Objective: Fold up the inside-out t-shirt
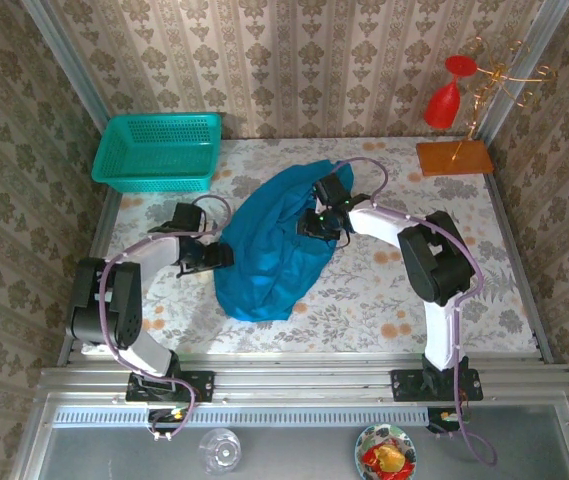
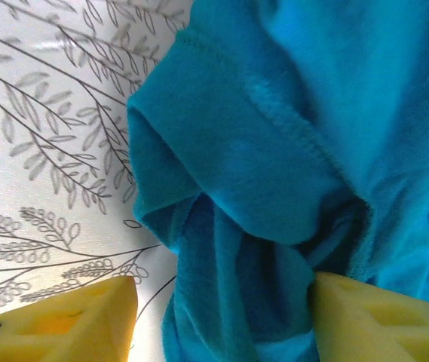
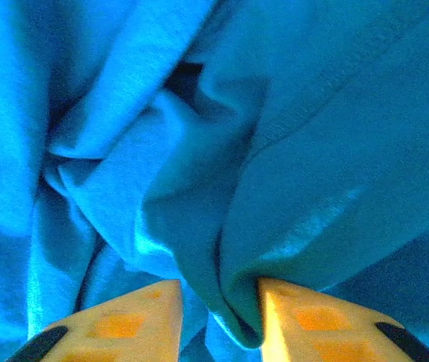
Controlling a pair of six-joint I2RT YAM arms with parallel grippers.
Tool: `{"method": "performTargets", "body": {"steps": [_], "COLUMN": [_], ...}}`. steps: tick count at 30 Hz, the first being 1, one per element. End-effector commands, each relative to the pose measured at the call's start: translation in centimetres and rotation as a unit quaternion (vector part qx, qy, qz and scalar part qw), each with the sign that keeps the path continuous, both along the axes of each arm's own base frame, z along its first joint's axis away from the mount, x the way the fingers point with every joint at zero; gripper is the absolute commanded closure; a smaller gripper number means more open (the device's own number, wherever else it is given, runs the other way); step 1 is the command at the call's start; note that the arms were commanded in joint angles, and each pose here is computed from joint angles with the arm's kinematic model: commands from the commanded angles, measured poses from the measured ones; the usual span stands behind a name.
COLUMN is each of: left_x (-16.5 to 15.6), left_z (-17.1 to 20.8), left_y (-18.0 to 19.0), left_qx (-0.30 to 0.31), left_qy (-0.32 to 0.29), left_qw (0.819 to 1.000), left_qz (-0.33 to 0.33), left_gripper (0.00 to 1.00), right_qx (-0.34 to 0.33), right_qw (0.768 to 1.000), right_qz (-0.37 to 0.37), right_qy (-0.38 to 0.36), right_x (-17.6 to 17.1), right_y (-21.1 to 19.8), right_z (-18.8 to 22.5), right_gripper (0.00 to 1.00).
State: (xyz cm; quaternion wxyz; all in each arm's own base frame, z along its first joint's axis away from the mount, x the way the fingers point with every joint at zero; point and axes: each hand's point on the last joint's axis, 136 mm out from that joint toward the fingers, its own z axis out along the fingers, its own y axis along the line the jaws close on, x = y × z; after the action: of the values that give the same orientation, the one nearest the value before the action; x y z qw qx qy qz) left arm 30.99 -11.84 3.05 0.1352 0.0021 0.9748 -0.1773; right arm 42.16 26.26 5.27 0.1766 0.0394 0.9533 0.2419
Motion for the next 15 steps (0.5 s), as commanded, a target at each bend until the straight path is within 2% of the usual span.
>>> {"method": "performTargets", "body": {"steps": [1,3,4,7,10,15], "left_x": [-0.2,-0.2,-0.2,0.1,1.0,3.1], "left_z": [-0.1,-0.1,0.0,1.3,5.6,16.6], "left_y": [-0.8,-0.9,-1.0,-1.6,-2.2,-1.4], "left_qx": [-0.031,-0.036,-0.038,-0.055,-0.079,-0.116], "left_qy": [0.008,0.005,0.004,-0.006,-0.059,-0.190], "left_qw": [0.999,0.999,0.999,0.998,0.995,0.975], "left_qz": [0.003,0.004,0.003,-0.005,-0.014,-0.006], "left_gripper": [0.40,0.46,0.53,0.80,0.98,1.00], "right_qx": [0.004,0.006,0.009,0.009,0.022,0.050], "right_qw": [1.000,0.999,0.999,0.996,0.990,0.977], "right_qz": [-0.008,-0.011,-0.013,-0.016,-0.026,-0.049], "right_qy": [-0.022,-0.039,-0.051,-0.084,-0.139,-0.201], "right_x": [1.2,1.7,2.0,2.5,2.8,3.1], "right_y": [-0.1,-0.4,-0.5,-1.5,-3.1,-6.6], "right_z": [1.9,3.3,4.6,8.8,14.5,22.7], "right_gripper": [0.83,0.93,0.98,1.00,1.00,1.00]}}
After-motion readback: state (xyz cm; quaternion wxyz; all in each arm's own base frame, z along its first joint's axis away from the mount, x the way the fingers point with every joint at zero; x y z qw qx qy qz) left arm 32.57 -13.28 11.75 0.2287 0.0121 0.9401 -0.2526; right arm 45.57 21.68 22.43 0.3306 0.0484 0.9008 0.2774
